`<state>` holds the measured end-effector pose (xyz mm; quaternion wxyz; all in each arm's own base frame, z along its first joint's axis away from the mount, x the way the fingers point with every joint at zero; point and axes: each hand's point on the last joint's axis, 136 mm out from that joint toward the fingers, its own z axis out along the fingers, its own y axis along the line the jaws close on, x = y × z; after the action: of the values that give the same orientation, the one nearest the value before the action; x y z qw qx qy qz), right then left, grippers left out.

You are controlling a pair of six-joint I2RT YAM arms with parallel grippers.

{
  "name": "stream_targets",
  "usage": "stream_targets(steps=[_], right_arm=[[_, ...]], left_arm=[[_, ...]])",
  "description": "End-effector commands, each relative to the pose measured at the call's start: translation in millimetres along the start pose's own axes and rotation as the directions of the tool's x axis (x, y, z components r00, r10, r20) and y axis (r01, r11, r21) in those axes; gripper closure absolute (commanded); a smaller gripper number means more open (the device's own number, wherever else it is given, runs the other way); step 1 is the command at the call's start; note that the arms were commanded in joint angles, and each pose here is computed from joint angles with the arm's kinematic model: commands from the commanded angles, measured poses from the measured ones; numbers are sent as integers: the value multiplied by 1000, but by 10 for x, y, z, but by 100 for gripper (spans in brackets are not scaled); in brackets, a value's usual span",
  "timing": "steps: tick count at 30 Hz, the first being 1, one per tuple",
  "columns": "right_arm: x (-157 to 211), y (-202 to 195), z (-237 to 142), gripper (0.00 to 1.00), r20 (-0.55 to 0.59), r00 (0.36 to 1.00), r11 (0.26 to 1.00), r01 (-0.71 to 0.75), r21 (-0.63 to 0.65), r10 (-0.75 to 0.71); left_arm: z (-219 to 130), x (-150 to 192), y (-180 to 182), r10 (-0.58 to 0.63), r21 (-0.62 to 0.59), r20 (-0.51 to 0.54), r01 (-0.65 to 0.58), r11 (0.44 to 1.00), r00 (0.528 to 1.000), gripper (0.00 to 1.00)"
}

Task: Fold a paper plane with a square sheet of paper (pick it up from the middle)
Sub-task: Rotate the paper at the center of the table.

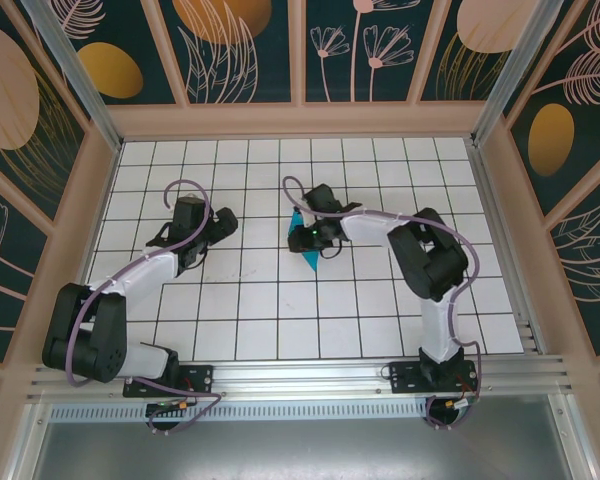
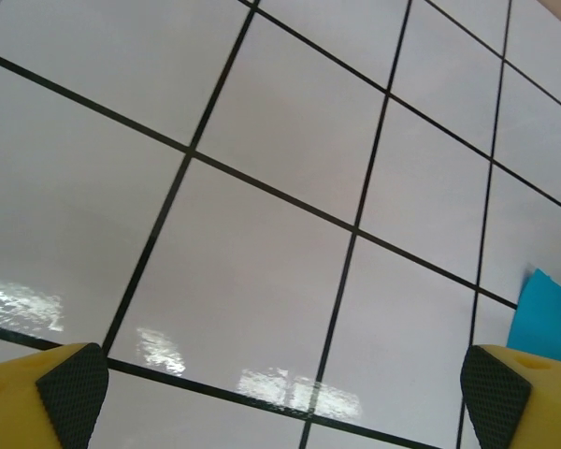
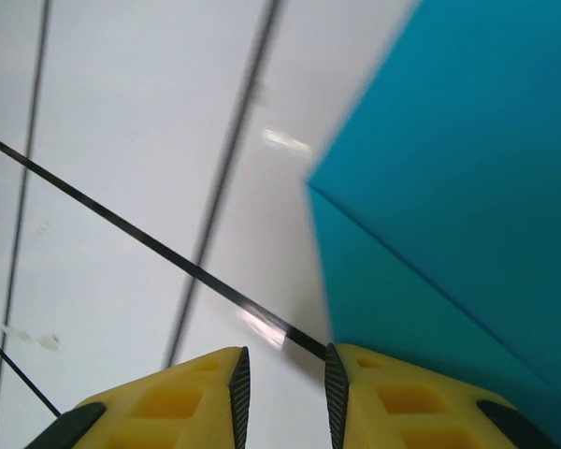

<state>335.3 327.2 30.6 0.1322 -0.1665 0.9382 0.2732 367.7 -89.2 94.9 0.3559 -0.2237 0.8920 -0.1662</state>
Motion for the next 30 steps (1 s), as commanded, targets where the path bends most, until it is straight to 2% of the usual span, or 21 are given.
stream_targets(steps=[1,5,11,14,19,23,27,30], right_arm=[[-170,121,-336,69,95,995,1000,-17,12,16],[-281,84,-289,69,192,952,967,-251,50,237],[-409,0,10,70,239,911,914,-377,151,337],[-433,-81,112,71,240,911,902,-385,195,337],[-333,-101,256,71,177,931,913,-353,204,320],[-110,-47,315,71,70,967,950,-256,181,247],[209,-21,201,71,-43,997,987,-64,144,71],[200,-97,-13,71,-14,1000,989,-23,148,25]], left_arm=[[23,-4,-181,6,97,-18,-5,995,1000,2],[68,82,-299,7,163,-66,4,987,998,2],[102,112,-365,3,198,-89,15,980,996,2],[101,123,-381,4,206,-94,16,978,996,1],[111,156,-380,5,213,-105,17,977,994,1],[119,193,-413,12,235,-123,17,972,992,2],[107,214,-465,19,265,-136,17,964,991,1],[97,242,-514,20,295,-149,25,955,989,2]])
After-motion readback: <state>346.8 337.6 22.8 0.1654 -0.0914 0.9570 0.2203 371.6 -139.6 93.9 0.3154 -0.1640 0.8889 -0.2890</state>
